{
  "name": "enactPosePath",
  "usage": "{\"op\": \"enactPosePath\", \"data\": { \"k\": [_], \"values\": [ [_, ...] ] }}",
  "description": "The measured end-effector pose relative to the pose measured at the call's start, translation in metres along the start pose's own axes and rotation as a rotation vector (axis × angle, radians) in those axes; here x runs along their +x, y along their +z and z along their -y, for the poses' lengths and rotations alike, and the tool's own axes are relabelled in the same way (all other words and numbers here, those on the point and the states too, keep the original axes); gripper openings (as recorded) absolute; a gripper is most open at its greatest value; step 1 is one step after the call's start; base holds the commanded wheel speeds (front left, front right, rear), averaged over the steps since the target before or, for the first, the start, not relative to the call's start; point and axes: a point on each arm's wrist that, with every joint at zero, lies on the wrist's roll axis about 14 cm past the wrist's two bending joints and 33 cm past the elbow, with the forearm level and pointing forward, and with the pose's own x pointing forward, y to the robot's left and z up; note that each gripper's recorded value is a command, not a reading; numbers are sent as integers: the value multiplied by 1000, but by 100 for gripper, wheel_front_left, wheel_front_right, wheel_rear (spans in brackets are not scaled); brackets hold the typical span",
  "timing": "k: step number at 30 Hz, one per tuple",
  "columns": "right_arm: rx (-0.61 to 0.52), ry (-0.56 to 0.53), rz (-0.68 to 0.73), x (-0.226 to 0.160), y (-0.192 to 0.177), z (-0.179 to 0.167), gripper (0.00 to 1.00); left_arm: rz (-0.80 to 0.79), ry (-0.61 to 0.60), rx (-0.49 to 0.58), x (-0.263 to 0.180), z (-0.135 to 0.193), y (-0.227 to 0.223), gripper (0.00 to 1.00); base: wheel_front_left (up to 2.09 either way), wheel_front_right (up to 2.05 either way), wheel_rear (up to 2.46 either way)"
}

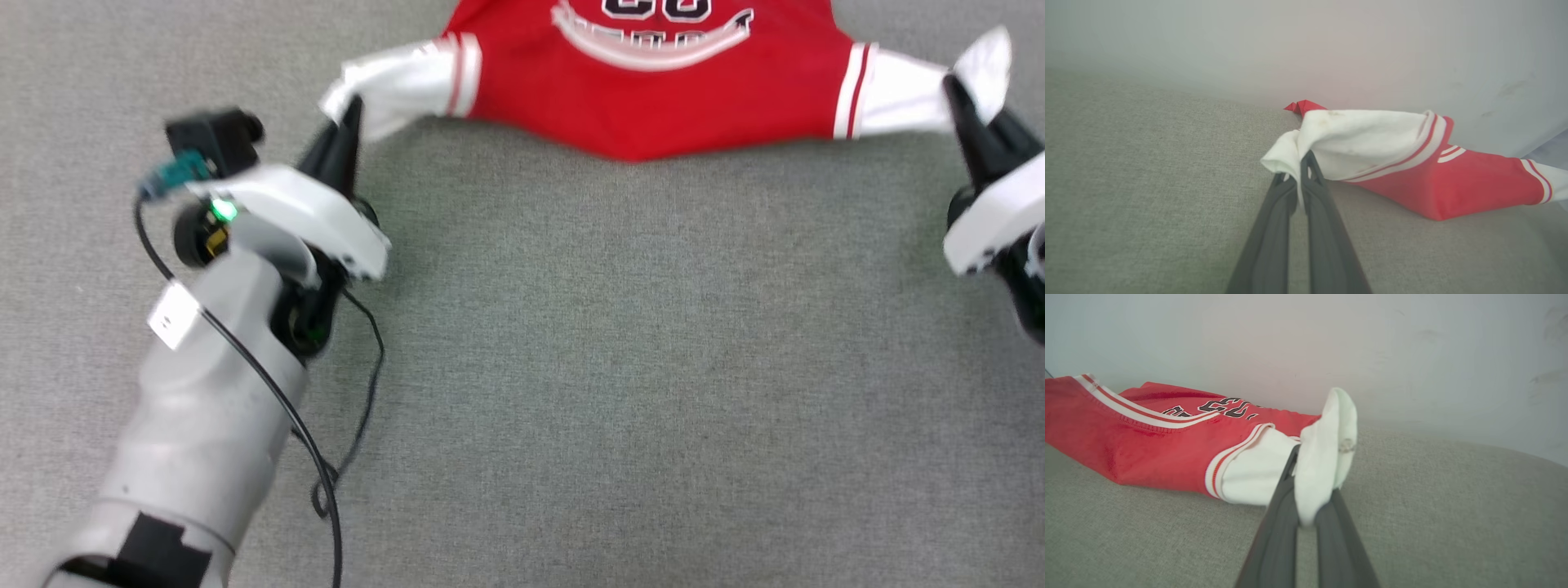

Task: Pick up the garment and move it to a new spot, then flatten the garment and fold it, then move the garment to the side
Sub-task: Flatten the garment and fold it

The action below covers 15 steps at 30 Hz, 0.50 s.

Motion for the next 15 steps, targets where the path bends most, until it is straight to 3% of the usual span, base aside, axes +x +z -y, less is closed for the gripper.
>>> {"op": "enactPosePath", "data": {
  "k": [15],
  "values": [
    [18, 24, -5, -57, -14, -11, 0, -39, 10, -12, -73, -6, -30, 0, 0, 0, 0]
  ]
}}
